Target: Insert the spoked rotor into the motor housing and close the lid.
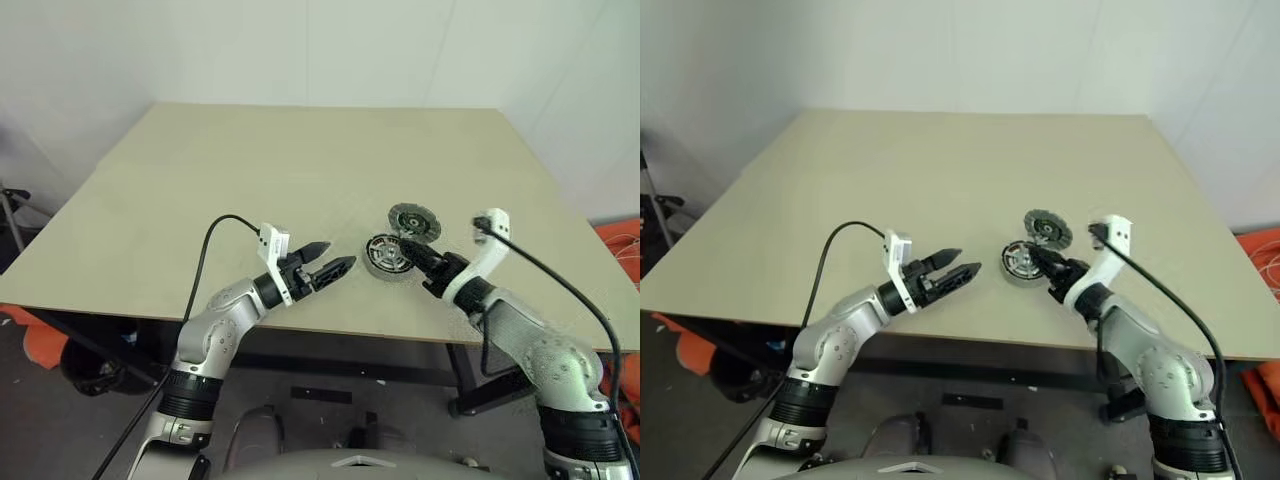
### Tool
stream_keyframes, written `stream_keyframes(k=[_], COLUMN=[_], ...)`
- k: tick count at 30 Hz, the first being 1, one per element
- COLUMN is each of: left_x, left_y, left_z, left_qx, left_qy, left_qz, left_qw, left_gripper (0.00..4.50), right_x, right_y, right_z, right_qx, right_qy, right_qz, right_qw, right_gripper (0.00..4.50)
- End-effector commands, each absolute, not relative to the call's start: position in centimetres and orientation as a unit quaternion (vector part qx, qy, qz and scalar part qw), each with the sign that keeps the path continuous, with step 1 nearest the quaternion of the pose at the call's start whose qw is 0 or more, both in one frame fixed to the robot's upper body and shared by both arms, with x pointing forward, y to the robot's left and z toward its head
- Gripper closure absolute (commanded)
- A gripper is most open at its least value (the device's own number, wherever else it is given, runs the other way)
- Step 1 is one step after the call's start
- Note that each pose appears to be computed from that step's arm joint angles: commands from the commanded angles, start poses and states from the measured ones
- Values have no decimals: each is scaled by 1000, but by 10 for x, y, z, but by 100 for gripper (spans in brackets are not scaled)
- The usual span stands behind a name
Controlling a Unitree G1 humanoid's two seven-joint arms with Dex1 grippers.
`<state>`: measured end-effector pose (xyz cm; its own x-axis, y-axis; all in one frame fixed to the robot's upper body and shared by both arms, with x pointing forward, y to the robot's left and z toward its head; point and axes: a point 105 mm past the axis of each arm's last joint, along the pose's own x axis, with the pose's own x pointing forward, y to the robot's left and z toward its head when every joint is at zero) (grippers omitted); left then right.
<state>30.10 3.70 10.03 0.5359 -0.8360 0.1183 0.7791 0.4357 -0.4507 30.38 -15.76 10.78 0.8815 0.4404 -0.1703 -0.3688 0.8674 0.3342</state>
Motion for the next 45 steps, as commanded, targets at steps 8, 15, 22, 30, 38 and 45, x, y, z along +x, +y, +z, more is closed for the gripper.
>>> stream_keyframes(k=[8,15,22,30,38,45], left_x=[300,300,300,300,300,300], left_y=[36,36,35,34,30,29], left_z=[116,116,116,116,116,116], left_qx=[-230,-232,-233,-237,-245,-249], left_qy=[33,34,33,31,30,27], left_qz=[-485,-486,-485,-482,-484,-480], left_qw=[843,842,843,843,840,841], left_gripper=[0,0,0,0,0,0], right_x=[326,334,322,331,322,310], right_y=[-144,-149,-148,-148,-140,-132], right_z=[86,85,60,110,124,116], right_qx=[11,4,-28,-101,-225,-287], right_qy=[95,93,166,100,114,138], right_qz=[217,204,233,295,422,501], right_qw=[972,974,958,945,871,804], right_gripper=[447,447,447,447,316,77])
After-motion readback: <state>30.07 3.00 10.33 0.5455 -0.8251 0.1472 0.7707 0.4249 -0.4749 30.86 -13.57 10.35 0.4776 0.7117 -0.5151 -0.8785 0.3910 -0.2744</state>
